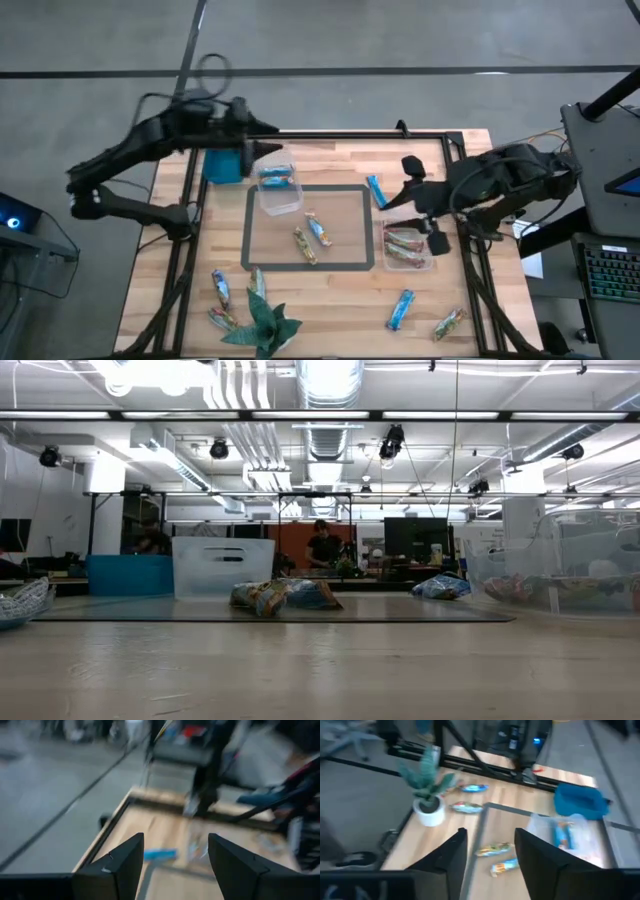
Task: Pick and place Granola Bars by type
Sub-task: Put the yellow granola bar into the left transparent bin
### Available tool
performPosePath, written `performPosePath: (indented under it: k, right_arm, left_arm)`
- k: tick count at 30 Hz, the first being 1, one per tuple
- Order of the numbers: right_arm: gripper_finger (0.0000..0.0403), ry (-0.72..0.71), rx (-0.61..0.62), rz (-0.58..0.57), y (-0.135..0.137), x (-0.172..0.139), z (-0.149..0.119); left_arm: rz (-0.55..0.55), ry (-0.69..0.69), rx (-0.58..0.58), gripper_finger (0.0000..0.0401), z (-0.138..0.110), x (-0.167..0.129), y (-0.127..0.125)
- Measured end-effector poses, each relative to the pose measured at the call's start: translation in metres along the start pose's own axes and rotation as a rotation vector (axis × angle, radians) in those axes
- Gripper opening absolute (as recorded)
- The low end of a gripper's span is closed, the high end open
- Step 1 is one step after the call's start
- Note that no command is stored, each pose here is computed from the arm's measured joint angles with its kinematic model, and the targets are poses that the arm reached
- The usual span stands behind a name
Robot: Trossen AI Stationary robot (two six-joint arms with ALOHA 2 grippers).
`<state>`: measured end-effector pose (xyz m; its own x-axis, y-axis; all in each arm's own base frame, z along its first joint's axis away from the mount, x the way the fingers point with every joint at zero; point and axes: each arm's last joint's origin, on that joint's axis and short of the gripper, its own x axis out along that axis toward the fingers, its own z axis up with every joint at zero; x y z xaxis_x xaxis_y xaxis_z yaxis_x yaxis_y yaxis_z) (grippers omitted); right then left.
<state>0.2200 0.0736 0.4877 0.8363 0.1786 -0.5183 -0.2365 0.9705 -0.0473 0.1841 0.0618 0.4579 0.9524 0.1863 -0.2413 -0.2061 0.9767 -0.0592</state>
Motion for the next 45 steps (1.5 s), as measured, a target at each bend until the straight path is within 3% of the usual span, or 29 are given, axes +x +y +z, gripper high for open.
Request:
performPosePath:
  k: [6,13,30,45]
  right_arm:
    - [0.0214,0.086,0.060,0.172,0.013,-0.004,-0.008]
    - [0.0257,0.317,0.076,0.272,0.046,0.005,-0.026]
    - [0.0244,0.585,0.047,0.297,0.112,0.027,-0.065]
    - [0.0258,0.833,0.020,0.228,0.156,0.048,-0.138]
  left_arm:
    - [-0.181,-0.214,0.008,0.0202,0.014,-0.042,-0.033]
    - [-0.364,-0.339,-0.005,0.0202,0.011,-0.058,-0.060]
    - [-0.340,-0.448,-0.090,0.0202,-0.050,-0.028,-0.067]
    - [-0.343,-0.451,-0.145,0.0202,-0.061,-0.021,-0.067]
